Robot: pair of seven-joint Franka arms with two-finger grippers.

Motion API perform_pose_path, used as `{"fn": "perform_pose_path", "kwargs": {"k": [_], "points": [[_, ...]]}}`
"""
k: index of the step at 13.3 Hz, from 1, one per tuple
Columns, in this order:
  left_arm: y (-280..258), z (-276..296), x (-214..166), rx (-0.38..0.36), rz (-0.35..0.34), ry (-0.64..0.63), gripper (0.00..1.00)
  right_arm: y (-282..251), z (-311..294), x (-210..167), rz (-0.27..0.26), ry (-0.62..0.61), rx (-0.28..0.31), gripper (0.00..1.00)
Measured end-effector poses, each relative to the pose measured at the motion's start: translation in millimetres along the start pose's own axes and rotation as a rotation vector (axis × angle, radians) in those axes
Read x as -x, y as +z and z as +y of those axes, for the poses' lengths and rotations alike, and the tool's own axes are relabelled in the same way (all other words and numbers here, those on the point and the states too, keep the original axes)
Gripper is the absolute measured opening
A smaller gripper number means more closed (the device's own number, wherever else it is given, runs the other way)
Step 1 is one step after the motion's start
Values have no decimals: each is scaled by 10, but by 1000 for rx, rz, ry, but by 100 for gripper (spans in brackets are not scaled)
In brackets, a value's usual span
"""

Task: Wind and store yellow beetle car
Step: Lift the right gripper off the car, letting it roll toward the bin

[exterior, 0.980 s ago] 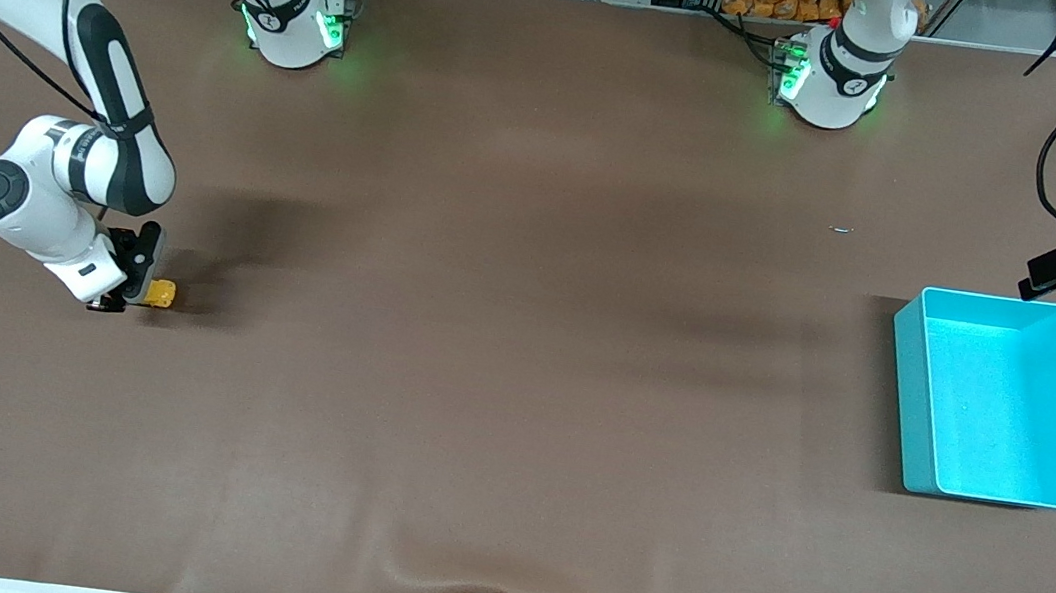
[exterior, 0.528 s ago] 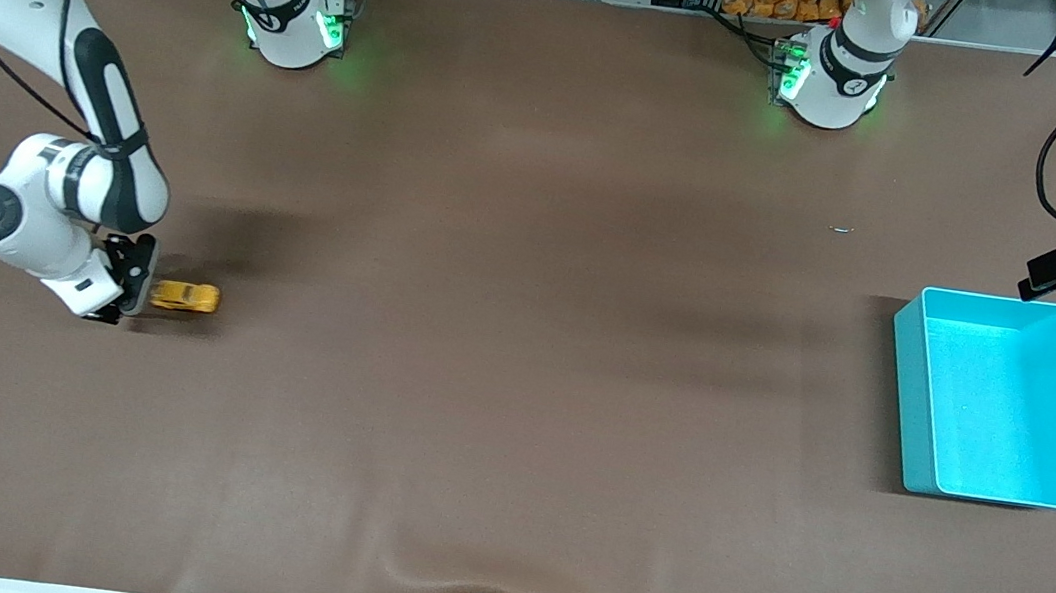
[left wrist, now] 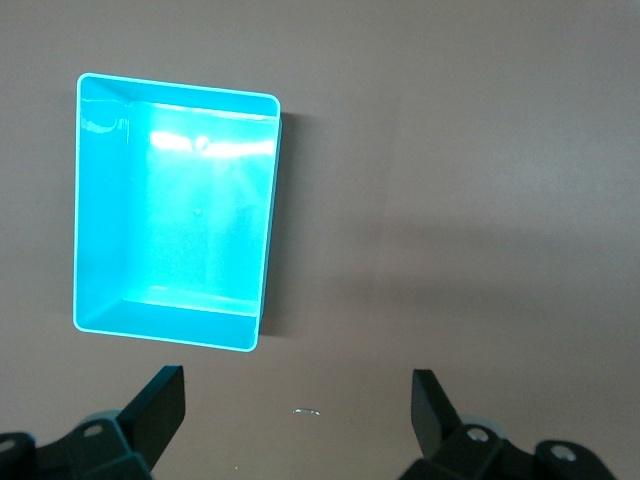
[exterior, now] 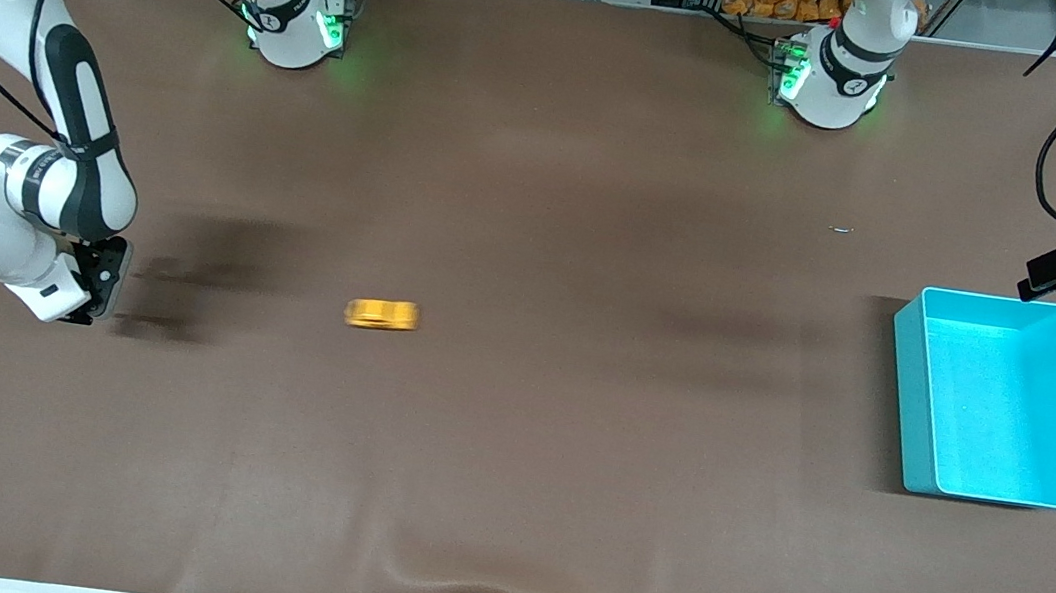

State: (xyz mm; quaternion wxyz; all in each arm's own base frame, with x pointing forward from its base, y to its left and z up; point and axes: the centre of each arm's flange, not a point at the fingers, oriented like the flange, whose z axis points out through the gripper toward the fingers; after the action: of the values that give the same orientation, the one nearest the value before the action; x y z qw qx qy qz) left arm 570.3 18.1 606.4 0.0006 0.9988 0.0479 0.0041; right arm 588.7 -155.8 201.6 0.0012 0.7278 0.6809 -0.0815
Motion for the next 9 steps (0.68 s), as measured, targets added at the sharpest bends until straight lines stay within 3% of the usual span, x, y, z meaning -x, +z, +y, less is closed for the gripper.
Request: {"fn": "perform_pose_path", "kwargs": {"k": [9], "points": [[2,53,0,0,1,9,100,13,-13,52,1,9,-4,76]]}}
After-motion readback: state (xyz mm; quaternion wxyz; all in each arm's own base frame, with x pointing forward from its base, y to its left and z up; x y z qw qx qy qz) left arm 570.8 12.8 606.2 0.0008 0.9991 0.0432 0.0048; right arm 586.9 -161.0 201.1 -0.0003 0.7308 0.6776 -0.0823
